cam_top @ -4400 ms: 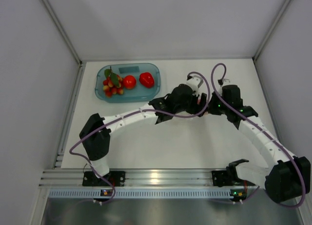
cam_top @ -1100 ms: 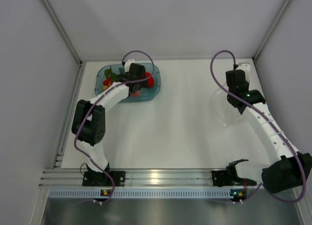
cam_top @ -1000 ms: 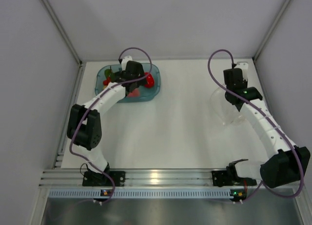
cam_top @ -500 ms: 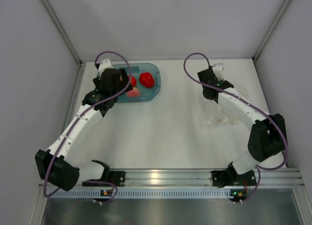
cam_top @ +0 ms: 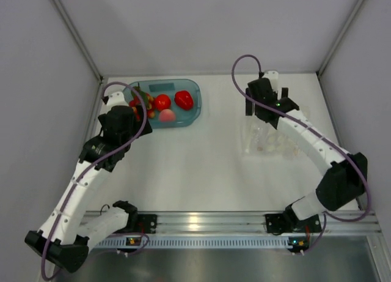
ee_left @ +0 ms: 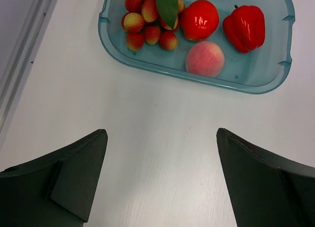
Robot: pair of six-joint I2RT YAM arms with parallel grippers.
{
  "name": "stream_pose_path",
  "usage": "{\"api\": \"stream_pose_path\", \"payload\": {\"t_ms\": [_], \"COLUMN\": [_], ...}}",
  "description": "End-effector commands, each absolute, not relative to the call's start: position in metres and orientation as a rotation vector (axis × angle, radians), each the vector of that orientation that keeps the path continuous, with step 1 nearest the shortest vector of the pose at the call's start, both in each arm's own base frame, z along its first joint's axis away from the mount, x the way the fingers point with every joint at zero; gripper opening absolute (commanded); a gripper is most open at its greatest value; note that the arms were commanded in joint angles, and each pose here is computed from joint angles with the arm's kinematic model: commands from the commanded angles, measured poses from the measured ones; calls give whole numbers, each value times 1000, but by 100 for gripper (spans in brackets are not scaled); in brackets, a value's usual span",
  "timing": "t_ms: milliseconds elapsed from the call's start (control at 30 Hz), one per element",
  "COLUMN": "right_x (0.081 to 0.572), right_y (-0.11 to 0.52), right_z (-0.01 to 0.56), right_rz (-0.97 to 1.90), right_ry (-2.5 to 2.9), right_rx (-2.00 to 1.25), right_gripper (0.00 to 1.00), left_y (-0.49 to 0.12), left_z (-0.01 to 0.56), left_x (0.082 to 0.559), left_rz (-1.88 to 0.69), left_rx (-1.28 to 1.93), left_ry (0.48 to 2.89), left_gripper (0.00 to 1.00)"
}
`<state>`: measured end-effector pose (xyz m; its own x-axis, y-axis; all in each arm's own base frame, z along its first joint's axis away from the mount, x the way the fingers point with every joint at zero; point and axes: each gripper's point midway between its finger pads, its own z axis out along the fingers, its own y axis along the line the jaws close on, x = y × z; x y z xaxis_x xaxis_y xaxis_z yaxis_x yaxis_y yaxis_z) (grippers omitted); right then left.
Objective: Open the zip-top bag and remove the fake food
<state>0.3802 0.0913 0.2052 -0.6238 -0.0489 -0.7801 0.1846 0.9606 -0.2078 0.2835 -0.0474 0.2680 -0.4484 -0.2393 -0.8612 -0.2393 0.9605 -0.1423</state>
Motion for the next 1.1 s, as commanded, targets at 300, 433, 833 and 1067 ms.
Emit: {"api": "stream_pose_path", "payload": {"t_ms": [300,433,833,1067], "right_x": [264,225,190,194], "right_y": [44,22,11,13], "right_z": [310,315,292,288], "right_rz": [-52,-28,7,4], "right_ry": [1856,1763,1788,1810], "right_rx": [87,89,72,80], "right_gripper": [99,99,99,99], "left_y": [-9,-4,2,1], "left_z": [269,273,291,291], "left_x": [233,221,188,189], "left_rz": [85,65,-42,-45], "left_rx": [-317,-310,-285,-279], "left_ry": [1962,1922,1783,1788], "left_gripper": [98,98,98,98]}}
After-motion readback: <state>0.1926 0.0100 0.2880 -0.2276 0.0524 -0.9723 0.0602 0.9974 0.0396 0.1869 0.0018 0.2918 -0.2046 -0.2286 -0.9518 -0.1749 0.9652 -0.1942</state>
